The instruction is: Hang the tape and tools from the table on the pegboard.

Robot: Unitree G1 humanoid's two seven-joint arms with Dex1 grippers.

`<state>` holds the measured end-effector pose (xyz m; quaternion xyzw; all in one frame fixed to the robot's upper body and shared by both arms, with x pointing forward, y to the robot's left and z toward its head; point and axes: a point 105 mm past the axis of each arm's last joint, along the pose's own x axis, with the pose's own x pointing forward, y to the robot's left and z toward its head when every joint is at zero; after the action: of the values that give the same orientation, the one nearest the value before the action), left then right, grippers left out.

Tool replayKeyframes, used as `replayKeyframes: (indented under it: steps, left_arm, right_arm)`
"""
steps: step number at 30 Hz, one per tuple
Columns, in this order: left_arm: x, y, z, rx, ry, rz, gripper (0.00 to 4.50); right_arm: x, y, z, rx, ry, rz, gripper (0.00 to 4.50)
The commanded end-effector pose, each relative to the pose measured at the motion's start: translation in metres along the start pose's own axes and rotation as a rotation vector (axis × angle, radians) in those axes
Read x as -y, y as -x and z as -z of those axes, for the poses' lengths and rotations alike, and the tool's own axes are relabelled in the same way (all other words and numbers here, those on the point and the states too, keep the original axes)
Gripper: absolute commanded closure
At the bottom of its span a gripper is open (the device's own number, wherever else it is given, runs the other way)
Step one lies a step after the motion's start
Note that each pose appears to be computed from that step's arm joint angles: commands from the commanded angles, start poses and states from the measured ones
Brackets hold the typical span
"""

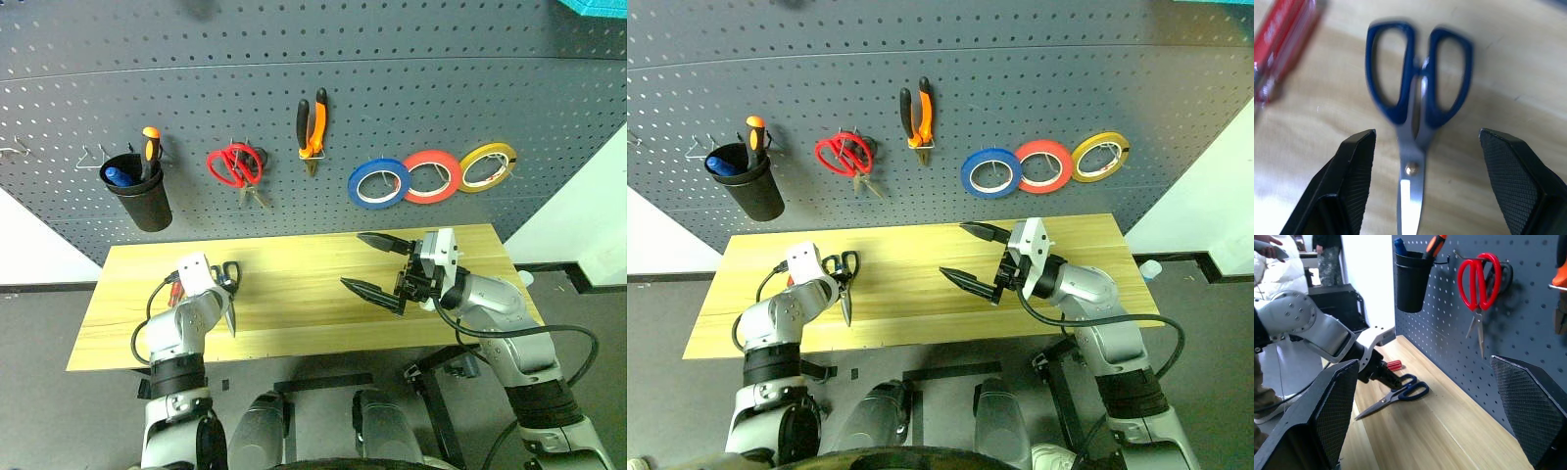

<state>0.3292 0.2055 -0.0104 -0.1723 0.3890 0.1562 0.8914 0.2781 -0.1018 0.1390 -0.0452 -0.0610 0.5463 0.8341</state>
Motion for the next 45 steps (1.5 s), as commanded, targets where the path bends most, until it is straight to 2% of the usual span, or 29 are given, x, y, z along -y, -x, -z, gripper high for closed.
replayKeyframes:
  steps: [1,12,22,25,31,32,40,45]
  left_arm:
    - [0.001,-0.004,-0.007,-0.022,-0.032,-0.042,0.96]
    - [0.007,-0.019,-0.003,-0.124,0.001,-0.068,0.96]
    - [-0.007,-0.031,0.003,-0.173,-0.041,-0.154,0.96]
    - [-0.009,-0.032,0.002,-0.171,-0.049,-0.172,1.55]
    - [-0.010,-0.033,0.000,-0.158,-0.023,-0.169,3.46]
    - [-0.011,-0.033,0.000,-0.158,-0.021,-0.173,3.65]
    - [-0.013,-0.032,0.003,-0.183,-0.028,-0.162,3.71]
    - [-0.008,-0.022,-0.004,-0.104,-0.074,-0.075,3.72]
  right_arm:
    - [-0.008,-0.001,-0.008,0.004,-0.009,-0.044,0.00]
    - [-0.011,0.012,0.009,-0.063,-0.089,-0.050,0.00]
    - [-0.012,0.004,-0.001,-0.066,-0.071,-0.037,0.00]
    - [-0.012,0.001,-0.007,-0.067,-0.062,-0.033,0.00]
    - [-0.010,-0.003,-0.012,-0.065,-0.052,-0.026,0.00]
    - [-0.010,-0.003,-0.013,-0.065,-0.050,-0.024,0.00]
    - [-0.009,-0.002,-0.010,-0.065,-0.046,-0.019,0.00]
    - [-0.009,-0.002,-0.013,-0.038,-0.052,-0.020,0.00]
